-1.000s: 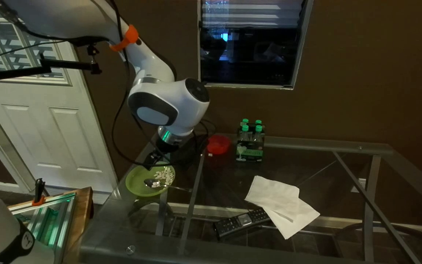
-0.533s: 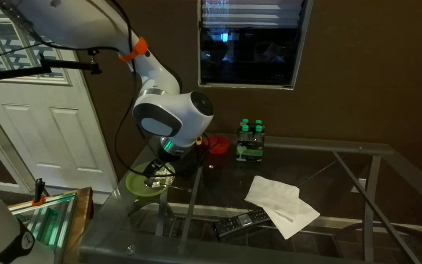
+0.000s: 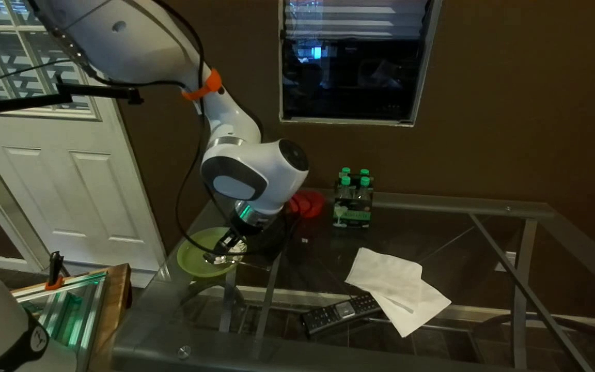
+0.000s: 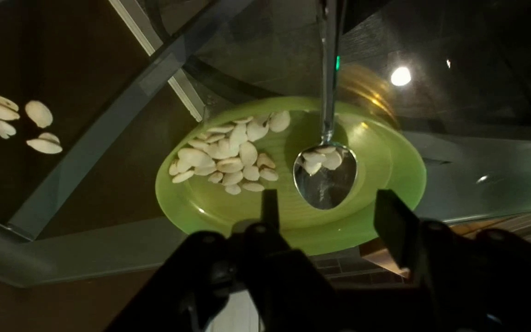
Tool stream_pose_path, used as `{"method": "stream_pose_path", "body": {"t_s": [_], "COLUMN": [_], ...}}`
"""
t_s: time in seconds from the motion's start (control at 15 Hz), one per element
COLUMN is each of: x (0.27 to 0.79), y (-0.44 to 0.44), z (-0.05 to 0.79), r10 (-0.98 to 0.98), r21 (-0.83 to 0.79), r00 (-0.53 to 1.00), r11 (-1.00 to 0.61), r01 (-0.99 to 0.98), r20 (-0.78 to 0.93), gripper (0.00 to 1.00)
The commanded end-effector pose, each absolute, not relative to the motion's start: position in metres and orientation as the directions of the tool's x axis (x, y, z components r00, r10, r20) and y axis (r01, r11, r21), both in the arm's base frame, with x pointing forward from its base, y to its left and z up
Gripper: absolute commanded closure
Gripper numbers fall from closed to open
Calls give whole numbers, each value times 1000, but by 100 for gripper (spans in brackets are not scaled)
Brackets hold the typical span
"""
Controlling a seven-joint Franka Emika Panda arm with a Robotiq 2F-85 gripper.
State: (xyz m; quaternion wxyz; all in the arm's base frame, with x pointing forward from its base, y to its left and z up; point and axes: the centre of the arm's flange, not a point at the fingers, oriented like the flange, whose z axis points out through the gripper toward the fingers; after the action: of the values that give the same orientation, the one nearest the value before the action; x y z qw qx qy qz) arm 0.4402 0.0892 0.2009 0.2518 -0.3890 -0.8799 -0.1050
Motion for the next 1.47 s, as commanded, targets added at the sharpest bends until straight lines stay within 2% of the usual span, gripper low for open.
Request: {"method": "stream_pose_path", "body": {"t_s": [0.0, 0.27, 0.73, 1.4], "x": [456, 461, 467, 465], "y": [86, 89, 97, 105], "z": [189, 179, 173, 168], "r10": [629, 613, 593, 587], "r21": [-27, -47, -60, -76], "r00": [-601, -619, -633, -634], "r11": [702, 729, 752, 761], "r01": [712, 683, 657, 644], "r20": [494, 491, 497, 503], "gripper": [64, 65, 71, 73]}}
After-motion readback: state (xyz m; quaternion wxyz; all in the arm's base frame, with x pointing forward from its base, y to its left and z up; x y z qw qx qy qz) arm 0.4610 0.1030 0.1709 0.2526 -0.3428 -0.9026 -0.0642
